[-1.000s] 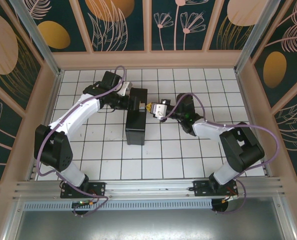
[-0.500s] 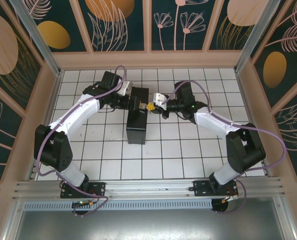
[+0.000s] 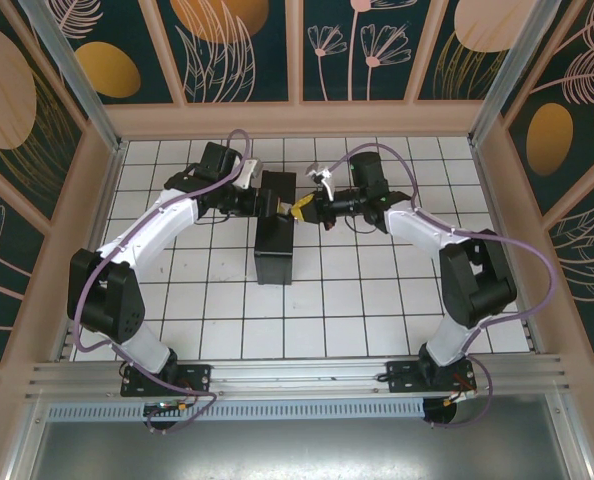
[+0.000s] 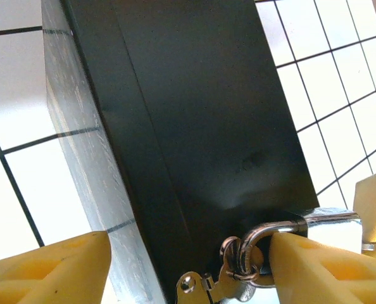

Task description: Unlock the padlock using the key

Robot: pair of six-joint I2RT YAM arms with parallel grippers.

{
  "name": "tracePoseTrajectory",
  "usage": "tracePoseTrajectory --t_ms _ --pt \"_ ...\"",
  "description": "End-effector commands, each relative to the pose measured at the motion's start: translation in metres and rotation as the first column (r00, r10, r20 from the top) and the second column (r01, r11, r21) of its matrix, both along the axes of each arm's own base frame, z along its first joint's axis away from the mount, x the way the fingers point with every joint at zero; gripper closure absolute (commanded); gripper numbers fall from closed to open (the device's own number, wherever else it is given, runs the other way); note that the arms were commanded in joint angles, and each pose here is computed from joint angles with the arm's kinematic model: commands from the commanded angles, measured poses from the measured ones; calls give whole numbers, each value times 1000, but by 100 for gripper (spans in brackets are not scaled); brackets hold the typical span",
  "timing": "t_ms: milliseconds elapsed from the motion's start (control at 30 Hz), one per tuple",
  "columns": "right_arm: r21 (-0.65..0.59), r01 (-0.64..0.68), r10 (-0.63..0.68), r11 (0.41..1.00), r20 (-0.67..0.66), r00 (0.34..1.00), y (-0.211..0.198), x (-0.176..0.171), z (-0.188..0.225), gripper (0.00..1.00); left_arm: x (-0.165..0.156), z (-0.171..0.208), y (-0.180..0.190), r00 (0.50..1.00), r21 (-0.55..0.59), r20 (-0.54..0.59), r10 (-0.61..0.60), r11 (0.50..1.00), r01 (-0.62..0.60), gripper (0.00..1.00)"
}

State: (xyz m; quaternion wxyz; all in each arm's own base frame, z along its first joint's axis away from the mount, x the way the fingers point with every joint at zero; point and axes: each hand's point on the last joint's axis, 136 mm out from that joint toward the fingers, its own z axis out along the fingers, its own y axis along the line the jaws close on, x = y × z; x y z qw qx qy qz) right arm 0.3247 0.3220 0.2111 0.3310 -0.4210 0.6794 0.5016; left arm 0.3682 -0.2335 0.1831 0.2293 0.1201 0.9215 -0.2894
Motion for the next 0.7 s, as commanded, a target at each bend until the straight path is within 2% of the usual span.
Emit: tracePoseTrajectory --t_ms 0,100,267,533,667 --pt "118 62 -44 991 -156 987 3 11 28 100 -13 -13 -2 999 20 -39 -30 999 31 33" --pt "202 136 -71 970 -300 951 -6 19 33 100 -11 -12 -3 999 15 -36 -28 999 29 33" --pt "294 197 7 935 -572 820 -21 20 35 100 -7 -6 -4 1000 8 -17 -25 1000 25 33" --pt "288 298 43 910 -780 624 -24 21 20 100 -7 4 -4 1000 -4 4 -19 1000 20 33" --pt "274 349 50 896 -844 534 -18 20 20 100 -6 8 -4 1000 -7 13 -14 1000 15 33"
